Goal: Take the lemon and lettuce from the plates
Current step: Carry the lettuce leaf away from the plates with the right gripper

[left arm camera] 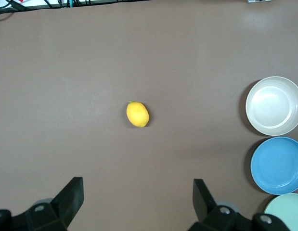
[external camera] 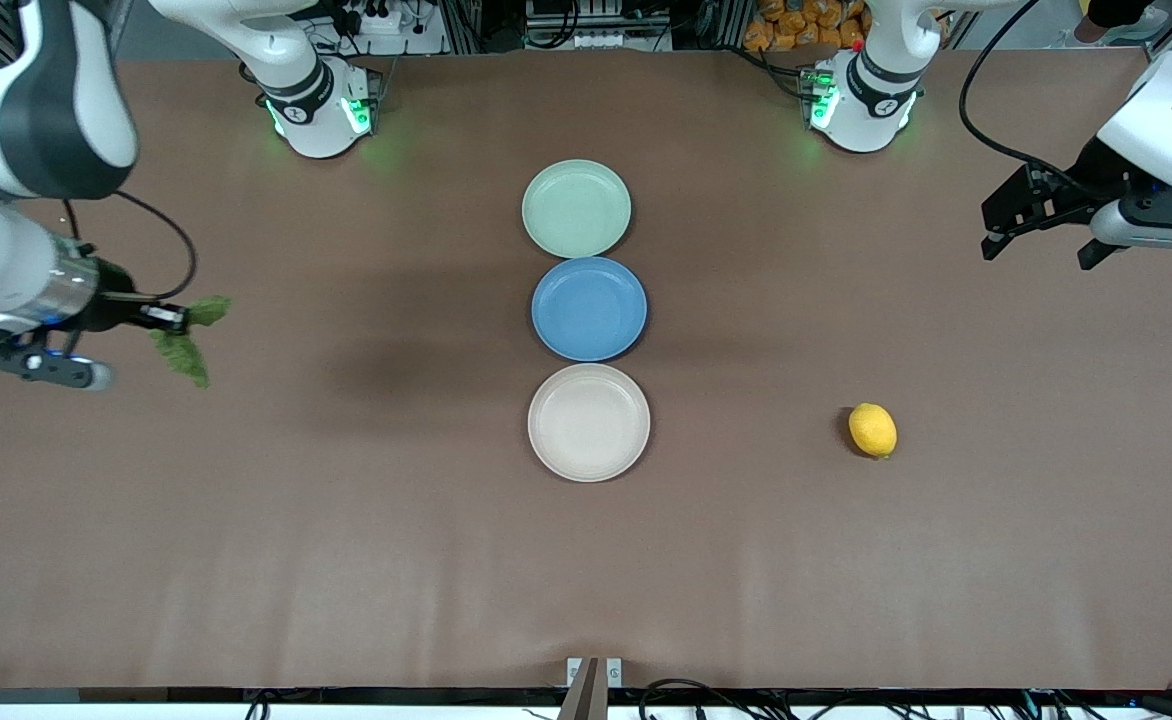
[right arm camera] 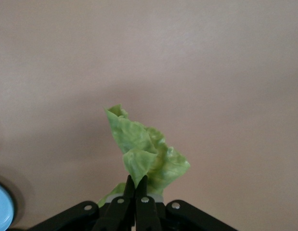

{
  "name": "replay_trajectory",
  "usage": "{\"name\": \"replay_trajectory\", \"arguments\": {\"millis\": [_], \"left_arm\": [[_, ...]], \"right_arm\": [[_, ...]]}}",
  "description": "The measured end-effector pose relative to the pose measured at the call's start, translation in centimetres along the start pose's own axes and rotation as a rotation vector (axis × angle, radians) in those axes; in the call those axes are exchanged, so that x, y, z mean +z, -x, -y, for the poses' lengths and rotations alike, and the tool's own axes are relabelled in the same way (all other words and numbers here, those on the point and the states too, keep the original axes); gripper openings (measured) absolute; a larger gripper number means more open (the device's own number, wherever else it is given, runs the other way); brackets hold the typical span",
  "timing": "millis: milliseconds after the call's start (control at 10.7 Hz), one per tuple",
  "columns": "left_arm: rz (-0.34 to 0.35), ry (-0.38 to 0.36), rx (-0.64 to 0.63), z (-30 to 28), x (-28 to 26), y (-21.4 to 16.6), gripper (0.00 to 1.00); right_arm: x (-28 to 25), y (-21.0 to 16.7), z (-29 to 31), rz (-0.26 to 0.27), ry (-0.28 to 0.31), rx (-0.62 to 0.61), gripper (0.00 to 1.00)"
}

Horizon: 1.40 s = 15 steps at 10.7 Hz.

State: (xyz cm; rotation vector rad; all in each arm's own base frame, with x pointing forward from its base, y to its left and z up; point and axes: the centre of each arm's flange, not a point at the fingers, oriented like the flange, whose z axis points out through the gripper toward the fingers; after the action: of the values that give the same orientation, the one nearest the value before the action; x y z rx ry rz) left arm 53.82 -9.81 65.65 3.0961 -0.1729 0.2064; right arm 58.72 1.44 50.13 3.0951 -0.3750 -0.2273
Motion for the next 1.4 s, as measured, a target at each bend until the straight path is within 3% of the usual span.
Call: {"name": "replay_trajectory", "arguments": {"millis": [561,1403], "left_arm": [[0.0,0.001,0.002,-0.2,0.0,0.0,1.0],[0.003,0.0,-0.005,0.2,0.1,-0.1,1.0]], "right_arm": [[4.8,-3.1,-6.5,-0.089,-0.004,-0.015,0.02],[13.4,-6.8,-5.4,-0.185,0.022,-0.028,0.02]]}}
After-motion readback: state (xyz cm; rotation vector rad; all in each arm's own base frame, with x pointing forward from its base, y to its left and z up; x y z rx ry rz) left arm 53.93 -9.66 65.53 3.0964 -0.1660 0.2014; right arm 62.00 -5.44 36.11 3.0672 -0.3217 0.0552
